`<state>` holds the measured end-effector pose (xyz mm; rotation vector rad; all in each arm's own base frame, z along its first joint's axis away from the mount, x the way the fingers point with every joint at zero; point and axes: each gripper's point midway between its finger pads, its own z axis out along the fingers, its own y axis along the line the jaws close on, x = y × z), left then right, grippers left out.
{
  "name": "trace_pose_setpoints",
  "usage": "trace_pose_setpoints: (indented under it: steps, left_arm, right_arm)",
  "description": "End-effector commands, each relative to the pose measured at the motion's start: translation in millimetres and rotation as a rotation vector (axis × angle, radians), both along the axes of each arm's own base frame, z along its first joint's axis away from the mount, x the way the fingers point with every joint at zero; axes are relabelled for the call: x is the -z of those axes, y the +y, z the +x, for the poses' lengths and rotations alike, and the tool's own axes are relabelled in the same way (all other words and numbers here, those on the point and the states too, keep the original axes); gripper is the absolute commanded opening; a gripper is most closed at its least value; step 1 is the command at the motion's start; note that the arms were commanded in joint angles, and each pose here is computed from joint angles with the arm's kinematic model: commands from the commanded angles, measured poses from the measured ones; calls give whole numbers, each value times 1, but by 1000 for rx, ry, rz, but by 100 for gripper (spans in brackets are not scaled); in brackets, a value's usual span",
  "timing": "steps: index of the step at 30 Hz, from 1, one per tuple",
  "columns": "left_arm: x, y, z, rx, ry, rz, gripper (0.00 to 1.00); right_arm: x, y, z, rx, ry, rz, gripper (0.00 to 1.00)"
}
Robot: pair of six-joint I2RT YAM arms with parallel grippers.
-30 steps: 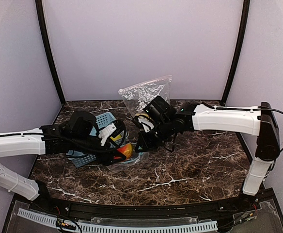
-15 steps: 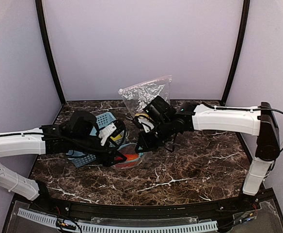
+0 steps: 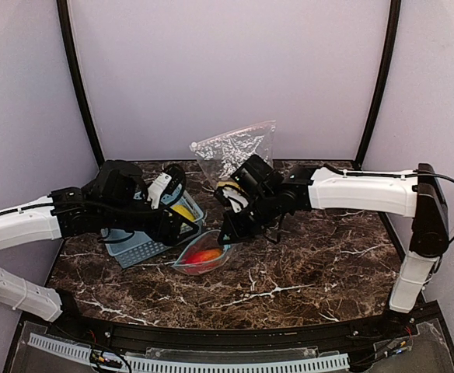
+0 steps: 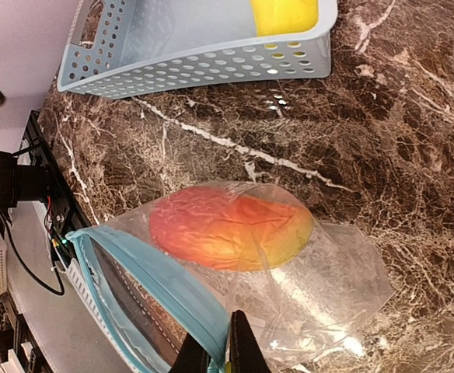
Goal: Place the food in the zip-top bag and seal the zipper
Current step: Pick up the fake fruit from the bin.
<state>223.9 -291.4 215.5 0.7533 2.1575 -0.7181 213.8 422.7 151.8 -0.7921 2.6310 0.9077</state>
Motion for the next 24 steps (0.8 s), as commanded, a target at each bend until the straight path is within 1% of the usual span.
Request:
trace_pose_setpoints:
  steps: [1,2,5,8,10,16,17,18,19,20,21,24]
  left_arm:
    - [-19,25,13,-113,69,-83,87]
    - [-16,31,16,-132,93,-82,87]
    - [-2,61,40,-271,167,-79,87]
    - [12,79,56,-348,214,-65,87]
    - [17,87,68,-385,237,-80,87]
    - [41,98,101,-474,302,-140,87]
    - [52,99,102,-487,328,-143,87]
    - [50,98,108,-508,325,-186,87]
    - [62,98,108,-520,348,-190,87]
    - [59,96,115,-537,338,-235,87]
    - [70,97,116,-556,355,-233,87]
    - [75,96,129,-594,348,-300,86]
  right_arm:
    - [-8,-7,12,41,-27,21,0]
    - [-9,-7,13,44,-30,23,0]
    - [-12,-8,14,50,-37,31,0]
    - [-9,-12,15,73,-38,32,0]
    - [-8,-12,14,80,-31,35,0]
    - [-14,-11,18,90,-48,48,0]
    - [-14,-11,18,95,-48,49,0]
    - [-13,-12,18,99,-48,49,0]
    - [-13,-12,18,100,-46,50,0]
    - [-13,-11,17,98,-42,53,0]
    - [-13,-11,17,97,-43,56,0]
    - [-14,-12,17,101,-50,59,0]
